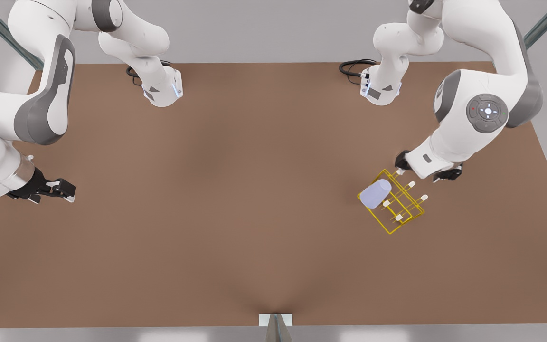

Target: Place the cup on the cup holder

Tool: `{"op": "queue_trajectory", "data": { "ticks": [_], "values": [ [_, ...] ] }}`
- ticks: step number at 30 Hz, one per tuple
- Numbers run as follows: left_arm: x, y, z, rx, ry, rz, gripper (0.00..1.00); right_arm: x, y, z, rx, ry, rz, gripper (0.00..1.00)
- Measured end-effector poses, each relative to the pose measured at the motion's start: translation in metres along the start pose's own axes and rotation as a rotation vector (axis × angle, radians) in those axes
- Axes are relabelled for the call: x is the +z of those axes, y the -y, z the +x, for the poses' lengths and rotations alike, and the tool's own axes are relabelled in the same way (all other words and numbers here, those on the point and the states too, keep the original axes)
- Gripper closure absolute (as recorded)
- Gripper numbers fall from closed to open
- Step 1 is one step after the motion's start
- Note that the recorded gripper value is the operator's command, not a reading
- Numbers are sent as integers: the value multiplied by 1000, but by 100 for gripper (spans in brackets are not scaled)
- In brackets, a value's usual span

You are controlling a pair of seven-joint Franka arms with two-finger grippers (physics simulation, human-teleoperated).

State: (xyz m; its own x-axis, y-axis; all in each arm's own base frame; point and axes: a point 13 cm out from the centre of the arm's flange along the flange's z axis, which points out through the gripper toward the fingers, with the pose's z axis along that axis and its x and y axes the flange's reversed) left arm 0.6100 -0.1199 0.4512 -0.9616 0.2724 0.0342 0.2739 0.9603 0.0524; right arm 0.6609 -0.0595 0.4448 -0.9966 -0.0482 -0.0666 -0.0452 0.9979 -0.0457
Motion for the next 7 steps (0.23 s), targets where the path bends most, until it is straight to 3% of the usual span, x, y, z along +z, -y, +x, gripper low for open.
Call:
{"op": "queue_trajectory", "data": {
  "ticks": [7],
  "values": [
    [-10, -7, -25, -173, 105, 32, 0, 0, 0, 0, 0, 0, 0, 0]
  ]
}}
